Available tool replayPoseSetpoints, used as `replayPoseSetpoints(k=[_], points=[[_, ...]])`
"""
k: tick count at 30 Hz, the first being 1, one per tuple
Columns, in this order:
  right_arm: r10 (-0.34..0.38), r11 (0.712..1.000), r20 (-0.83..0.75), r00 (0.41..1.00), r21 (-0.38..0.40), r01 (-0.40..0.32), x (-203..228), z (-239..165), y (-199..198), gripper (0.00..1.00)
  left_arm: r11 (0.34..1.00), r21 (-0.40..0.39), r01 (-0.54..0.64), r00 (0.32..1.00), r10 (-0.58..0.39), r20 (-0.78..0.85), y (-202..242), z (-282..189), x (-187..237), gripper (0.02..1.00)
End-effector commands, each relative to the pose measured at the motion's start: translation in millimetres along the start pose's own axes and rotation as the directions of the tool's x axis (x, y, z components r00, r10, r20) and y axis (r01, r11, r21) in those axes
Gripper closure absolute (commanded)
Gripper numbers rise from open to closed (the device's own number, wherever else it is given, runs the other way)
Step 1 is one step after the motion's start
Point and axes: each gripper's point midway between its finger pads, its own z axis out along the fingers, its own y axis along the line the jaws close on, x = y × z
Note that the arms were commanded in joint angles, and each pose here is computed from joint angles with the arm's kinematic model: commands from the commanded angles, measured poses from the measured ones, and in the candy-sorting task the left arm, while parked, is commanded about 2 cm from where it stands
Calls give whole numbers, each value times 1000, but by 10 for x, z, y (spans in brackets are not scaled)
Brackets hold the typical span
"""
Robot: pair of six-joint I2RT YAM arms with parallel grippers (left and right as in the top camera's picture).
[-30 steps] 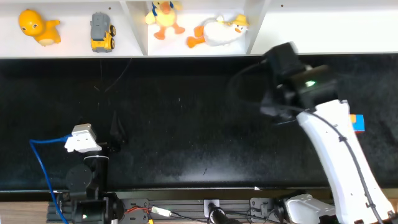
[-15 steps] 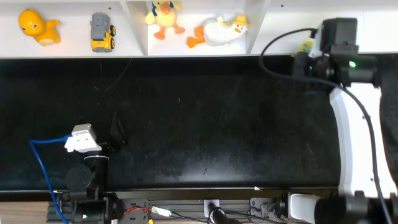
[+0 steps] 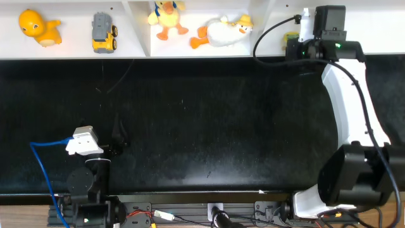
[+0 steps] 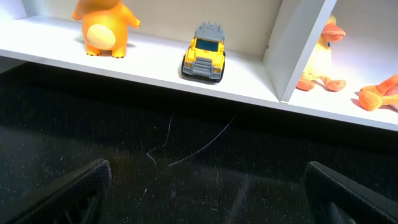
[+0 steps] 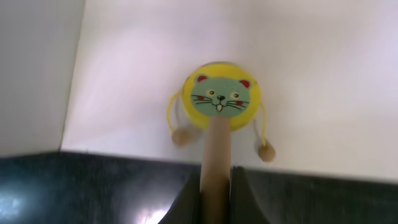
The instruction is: Store Toys
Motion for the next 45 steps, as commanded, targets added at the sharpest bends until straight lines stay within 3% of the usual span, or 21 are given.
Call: replayPoseSetpoints(k=[1, 13, 14, 15, 16, 21, 22, 24, 27, 29, 31, 34, 38, 40, 42, 44, 45], points=[[-40, 998, 47, 998, -42, 42, -141, 114, 62, 954, 1000, -2, 7, 1000, -7, 9, 1, -4, -6, 20], [-40, 996, 58, 998, -74, 44, -174, 429, 86, 954, 1000, -2, 7, 1000, -7, 9, 1, -4, -6, 20], [-35, 996, 59, 998, -77, 40, -175, 429, 90, 917, 1000, -2, 7, 1000, -7, 9, 1, -4, -6, 20], [-25, 997, 58, 998, -77, 29, -177, 427, 90, 673, 1000, -2, 7, 1000, -7, 9, 1, -4, -6, 20], [-10, 997, 54, 998, -79, 14, -170, 424, 92, 507, 1000, -2, 7, 1000, -7, 9, 1, -4, -6, 20], [36, 996, 17, 999, -83, -34, -88, 241, 116, 255, 1000, -2, 7, 1000, -7, 9, 1, -4, -6, 20], [45, 996, 15, 999, -82, -44, -83, 156, 124, 150, 1000, -2, 7, 1000, -7, 9, 1, -4, -6, 23], [77, 994, 13, 997, -79, -76, -68, -39, 140, 95, 1000, -2, 7, 1000, -7, 9, 1, -4, -6, 20], [225, 974, 11, 974, -17, -225, 2, -413, 71, 3, 1000, -2, 7, 1000, -7, 9, 1, -4, -6, 20], [389, 919, 19, 921, 54, -390, 116, -707, -35, 3, 1000, -2, 7, 1000, -7, 9, 1, -4, -6, 20], [531, 840, 41, 846, 106, -532, 259, -1006, -124, 5, 1000, -2, 7, 1000, -7, 9, 1, -4, -6, 20], [669, 725, 90, 738, 144, -674, 453, -1401, -251, 5, 1000, -2, 7, 1000, -7, 9, 1, -4, -6, 20], [763, 613, 170, 623, 115, -782, 613, -1863, -425, 3, 1000, -2, 7, 1000, -7, 8, 2, -3, -4, 20], [783, 592, 182, 595, 77, -802, 672, -2033, -436, 3, 1000, -2, 7, 1000, -7, 9, 1, -4, -6, 20], [794, 561, 211, 570, 107, -821, 812, -2184, -519, 5, 1000, -2, 7, 1000, -7, 9, 1, -4, -6, 20], [823, 483, 253, 508, 158, -861, 974, -2298, -653, 3, 1000, -2, 7, 1000, -7, 9, 1, -4, -6, 23], [849, 420, 270, 455, 179, -890, 1067, -2336, -728, 5, 1000, -2, 7, 1000, -7, 9, 1, -4, -6, 20]])
